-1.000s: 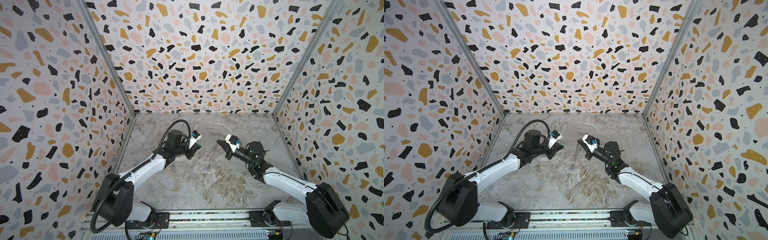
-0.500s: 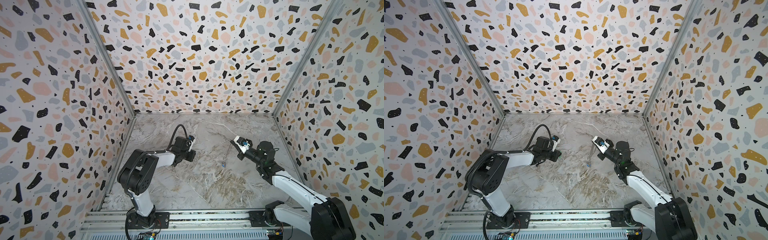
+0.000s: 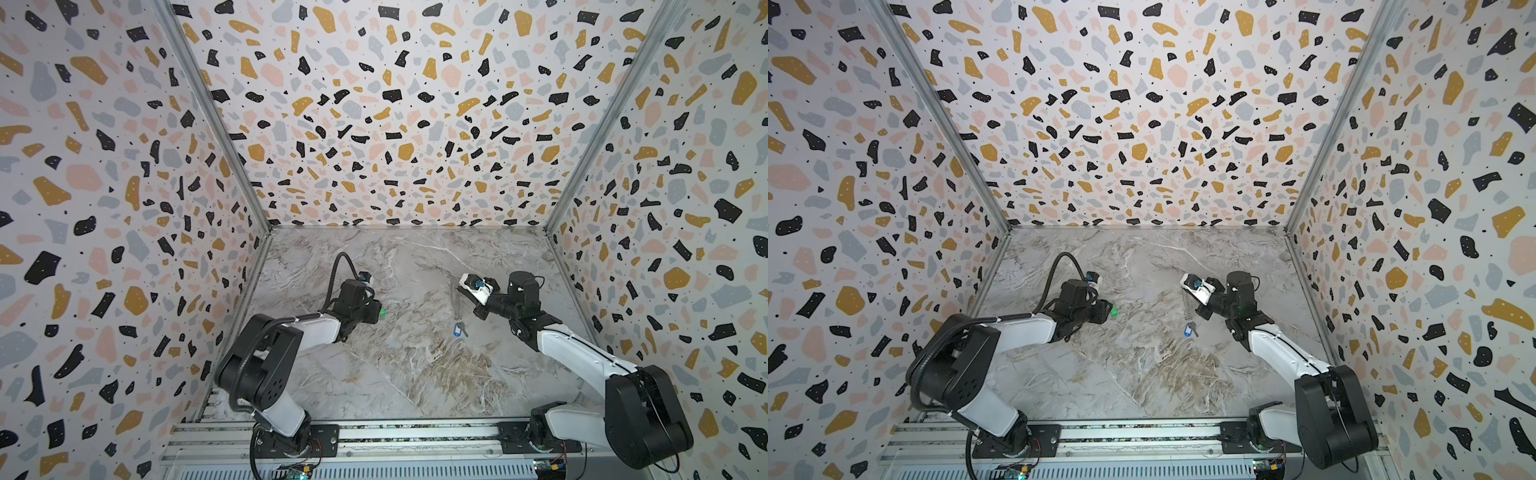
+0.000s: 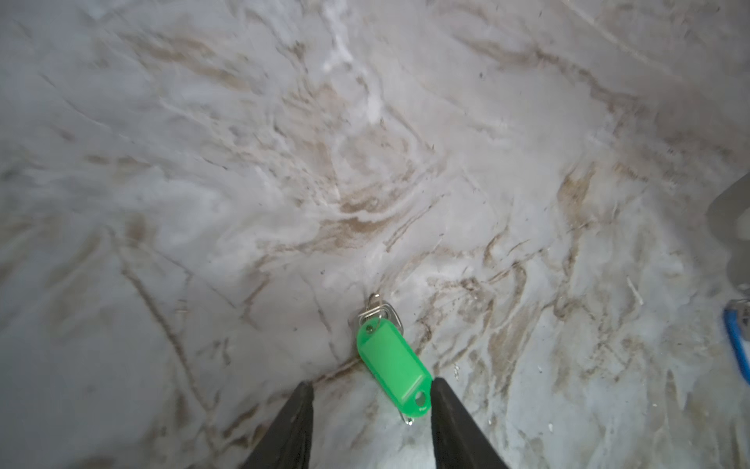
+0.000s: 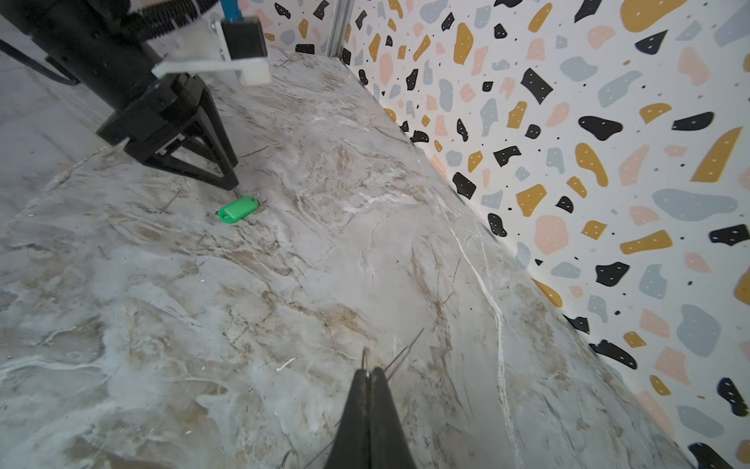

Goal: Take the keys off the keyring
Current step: 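Drop the green-tag ring on the table while the right gripper lowers the plate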

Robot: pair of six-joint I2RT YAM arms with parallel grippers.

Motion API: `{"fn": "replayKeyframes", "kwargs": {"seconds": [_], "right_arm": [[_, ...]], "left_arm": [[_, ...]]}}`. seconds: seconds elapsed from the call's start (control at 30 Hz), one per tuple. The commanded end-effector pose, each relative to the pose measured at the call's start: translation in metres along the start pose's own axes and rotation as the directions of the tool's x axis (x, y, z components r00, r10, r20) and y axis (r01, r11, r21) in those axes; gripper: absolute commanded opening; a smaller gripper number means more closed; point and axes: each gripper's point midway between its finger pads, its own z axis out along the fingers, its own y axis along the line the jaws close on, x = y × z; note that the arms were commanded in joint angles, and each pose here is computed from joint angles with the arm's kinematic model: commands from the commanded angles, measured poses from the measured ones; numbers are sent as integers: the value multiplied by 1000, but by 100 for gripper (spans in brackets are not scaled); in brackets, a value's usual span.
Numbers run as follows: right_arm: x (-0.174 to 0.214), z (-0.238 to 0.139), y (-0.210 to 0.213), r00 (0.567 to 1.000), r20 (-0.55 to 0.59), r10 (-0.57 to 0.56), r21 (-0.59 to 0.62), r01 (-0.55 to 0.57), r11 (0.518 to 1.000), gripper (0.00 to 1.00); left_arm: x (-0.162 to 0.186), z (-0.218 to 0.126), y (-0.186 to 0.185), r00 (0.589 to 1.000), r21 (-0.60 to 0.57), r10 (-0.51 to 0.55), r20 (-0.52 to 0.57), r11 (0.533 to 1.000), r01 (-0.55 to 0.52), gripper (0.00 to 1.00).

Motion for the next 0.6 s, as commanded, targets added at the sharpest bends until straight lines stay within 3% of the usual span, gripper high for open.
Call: {"fn": "replayKeyframes", "kwargs": {"seconds": [0.0,0.23,0.57], "right_arm": [[-26,13,7,997,65,-34,-58,38,998,0],[-30,58,46,998,62,1,-171,10,985,0],[-36,110,78,998,33,54,-260,-43,965,1]], "left_arm": [[-47,-26,5,984,-57,35,174,998,-26,54],[-85,-62,4,953,-114,122,279,989,-94,58],[-102,-70,-9,937,-85,193,292,981,-175,58]]}}
